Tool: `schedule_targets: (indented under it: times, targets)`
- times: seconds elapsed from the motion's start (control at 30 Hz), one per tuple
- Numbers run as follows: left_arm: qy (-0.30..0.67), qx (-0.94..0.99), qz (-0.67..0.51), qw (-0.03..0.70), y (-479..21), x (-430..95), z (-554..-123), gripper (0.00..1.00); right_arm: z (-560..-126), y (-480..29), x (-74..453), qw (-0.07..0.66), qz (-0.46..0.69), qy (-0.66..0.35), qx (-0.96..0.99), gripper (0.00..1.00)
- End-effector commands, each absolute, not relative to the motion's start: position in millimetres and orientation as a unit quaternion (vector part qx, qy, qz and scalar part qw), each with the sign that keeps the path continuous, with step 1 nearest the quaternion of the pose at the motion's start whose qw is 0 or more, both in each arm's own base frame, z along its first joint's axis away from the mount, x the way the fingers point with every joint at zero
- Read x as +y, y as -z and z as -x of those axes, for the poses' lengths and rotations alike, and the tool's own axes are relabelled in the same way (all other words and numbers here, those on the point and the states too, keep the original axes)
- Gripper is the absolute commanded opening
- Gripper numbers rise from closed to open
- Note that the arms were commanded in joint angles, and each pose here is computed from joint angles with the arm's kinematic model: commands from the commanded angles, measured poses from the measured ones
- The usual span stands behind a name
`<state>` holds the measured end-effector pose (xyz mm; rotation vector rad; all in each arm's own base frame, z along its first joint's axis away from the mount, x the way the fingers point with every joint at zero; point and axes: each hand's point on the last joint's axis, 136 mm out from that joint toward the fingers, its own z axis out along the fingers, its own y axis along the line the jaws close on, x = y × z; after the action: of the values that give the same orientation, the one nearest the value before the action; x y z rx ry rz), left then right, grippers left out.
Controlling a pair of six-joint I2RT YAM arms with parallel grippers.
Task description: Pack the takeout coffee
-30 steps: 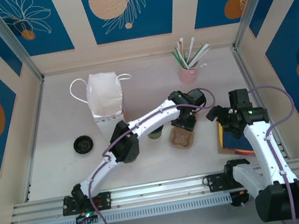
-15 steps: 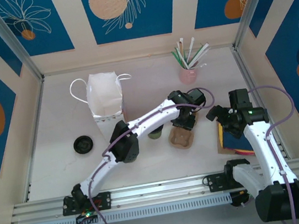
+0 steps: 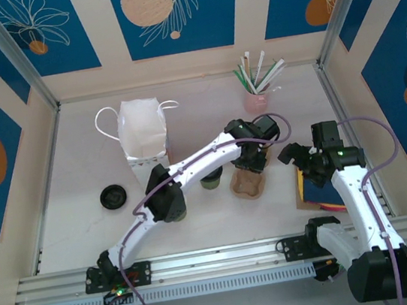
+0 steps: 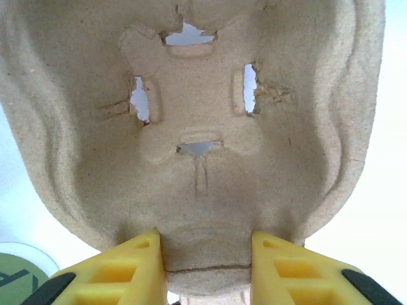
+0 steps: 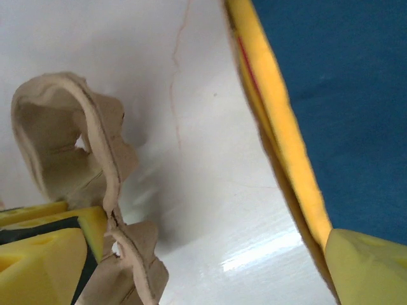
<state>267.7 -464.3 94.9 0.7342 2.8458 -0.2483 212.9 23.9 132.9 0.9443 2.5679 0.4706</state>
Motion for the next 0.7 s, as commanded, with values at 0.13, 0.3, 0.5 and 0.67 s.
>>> schedule_targets:
  times: [0.13,0.3,0.5,0.67]
  targets:
    - [0.098,0.962,-0.237,0.099,-114,-461,-268,0.31,-229,-149,73,0.180,-0.278,-0.323,0.887,0.75]
    - [0.099,0.963,-0.233,0.094,-110,-462,-269,0.31,-240,-156,91,0.169,-0.268,-0.398,0.861,0.54]
    - [0.103,0.964,-0.228,0.089,-108,-463,-268,0.30,-246,-140,87,0.132,-0.308,-0.421,0.843,0.39]
    - [0.107,0.964,-0.227,0.088,-108,-464,-268,0.30,-249,-132,84,0.127,-0.318,-0.426,0.837,0.34]
